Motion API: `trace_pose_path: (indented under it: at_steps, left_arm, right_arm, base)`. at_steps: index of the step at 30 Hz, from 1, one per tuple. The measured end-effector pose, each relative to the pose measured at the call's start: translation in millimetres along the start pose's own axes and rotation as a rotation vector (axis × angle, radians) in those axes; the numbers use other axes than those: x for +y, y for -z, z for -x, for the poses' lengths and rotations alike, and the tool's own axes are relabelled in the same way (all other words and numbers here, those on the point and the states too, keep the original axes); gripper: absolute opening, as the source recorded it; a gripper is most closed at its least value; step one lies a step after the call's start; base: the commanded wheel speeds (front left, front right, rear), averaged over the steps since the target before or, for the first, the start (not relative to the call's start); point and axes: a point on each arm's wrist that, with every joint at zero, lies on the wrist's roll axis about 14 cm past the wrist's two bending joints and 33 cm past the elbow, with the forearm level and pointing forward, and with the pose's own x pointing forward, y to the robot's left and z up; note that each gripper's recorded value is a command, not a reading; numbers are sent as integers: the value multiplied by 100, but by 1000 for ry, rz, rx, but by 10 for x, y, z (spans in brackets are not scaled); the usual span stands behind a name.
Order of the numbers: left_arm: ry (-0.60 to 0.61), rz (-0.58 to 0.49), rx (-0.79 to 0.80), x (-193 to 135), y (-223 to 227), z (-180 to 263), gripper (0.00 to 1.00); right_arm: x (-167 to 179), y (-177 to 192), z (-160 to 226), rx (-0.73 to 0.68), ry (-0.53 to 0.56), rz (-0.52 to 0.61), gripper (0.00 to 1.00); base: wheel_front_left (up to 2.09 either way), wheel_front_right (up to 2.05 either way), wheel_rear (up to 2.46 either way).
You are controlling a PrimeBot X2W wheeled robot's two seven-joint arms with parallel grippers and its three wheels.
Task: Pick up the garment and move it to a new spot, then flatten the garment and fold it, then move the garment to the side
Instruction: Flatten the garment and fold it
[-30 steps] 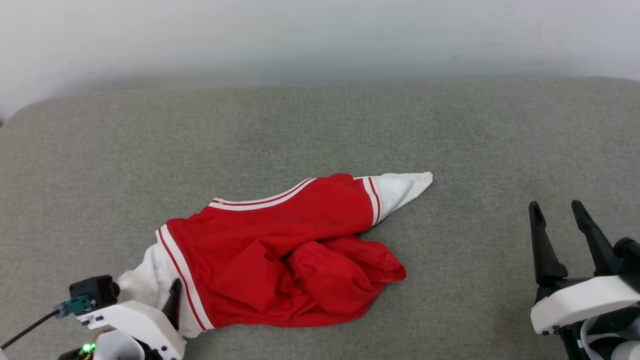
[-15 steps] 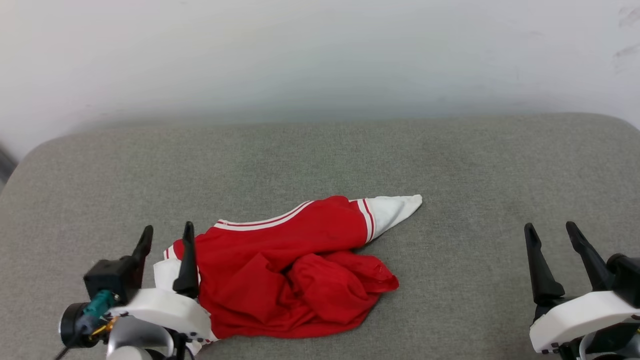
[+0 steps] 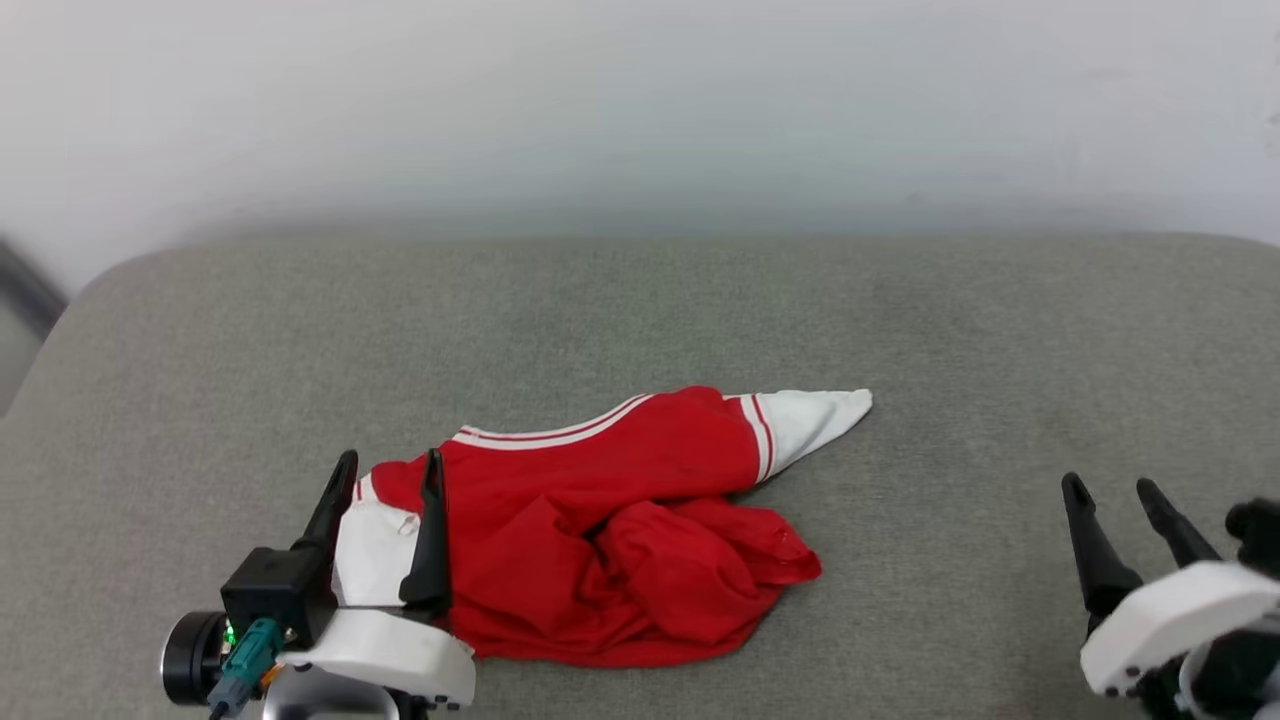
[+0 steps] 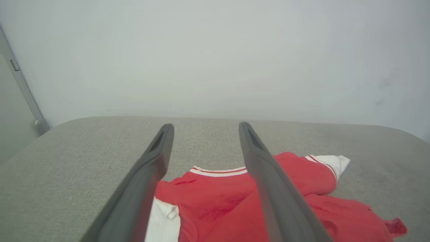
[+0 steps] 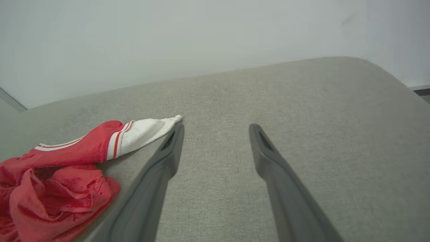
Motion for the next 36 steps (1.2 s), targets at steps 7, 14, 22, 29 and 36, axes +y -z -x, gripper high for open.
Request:
trace_pose_path:
  at_steps: [7,14,22,29,36]
  left_arm:
    - [-23,20,-49,29,-71,-144,100]
    - [-62,40,-47,121,46,-274,100]
    - [-128,42,-11,316,261,-373,100]
    - [-181,40,32,467,425,-315,100]
    - [-182,28,34,509,433,-293,100]
  right_arm:
    - [73,298,-661,285,-63,-81,100]
    - [501,628,-1228,605,-203,-48,100]
    - [842,1165,-1518,873,-291,19,100]
    - [934,1401,-1538,990,-325,57,42]
    - [986,1244,-1476,902,-362,96,0]
  base:
    - [0,0,0]
    - [0,0,0]
    - [0,0,0]
    - [0,0,0]
    - [0,0,0]
